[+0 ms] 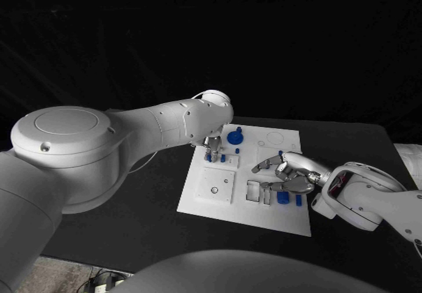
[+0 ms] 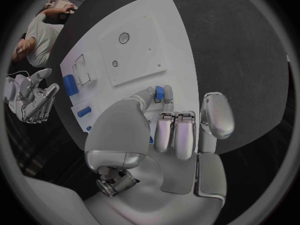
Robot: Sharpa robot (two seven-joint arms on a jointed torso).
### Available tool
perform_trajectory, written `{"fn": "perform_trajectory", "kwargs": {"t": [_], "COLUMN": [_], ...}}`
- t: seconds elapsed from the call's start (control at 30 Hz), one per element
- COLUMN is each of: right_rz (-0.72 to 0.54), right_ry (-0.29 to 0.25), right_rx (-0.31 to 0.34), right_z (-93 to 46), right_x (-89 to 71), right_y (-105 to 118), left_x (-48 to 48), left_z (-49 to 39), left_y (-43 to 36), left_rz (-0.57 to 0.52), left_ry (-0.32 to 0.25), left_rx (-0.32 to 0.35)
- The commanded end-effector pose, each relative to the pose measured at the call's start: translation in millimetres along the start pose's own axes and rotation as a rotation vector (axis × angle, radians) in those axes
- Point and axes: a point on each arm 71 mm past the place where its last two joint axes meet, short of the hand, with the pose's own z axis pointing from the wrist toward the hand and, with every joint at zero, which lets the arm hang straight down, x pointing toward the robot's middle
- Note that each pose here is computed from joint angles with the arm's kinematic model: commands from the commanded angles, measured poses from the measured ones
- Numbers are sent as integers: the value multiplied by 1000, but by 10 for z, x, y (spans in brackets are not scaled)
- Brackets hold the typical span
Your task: Assemble the parts on the task board
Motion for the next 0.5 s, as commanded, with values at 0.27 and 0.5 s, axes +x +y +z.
{"fn": "perform_trajectory", "kwargs": {"t": [0.27,0.5], "right_rz": [-2,-2], "right_ry": [19,20], "right_rx": [-7,-6], "right_z": [-2,-1], "right_x": [27,31], "right_y": [-3,-8], "left_x": [39,44], "left_z": [11,8], "left_y": [58,47], "left_rz": [33,34], "left_ry": [9,13], "left_rx": [-115,-110]}}
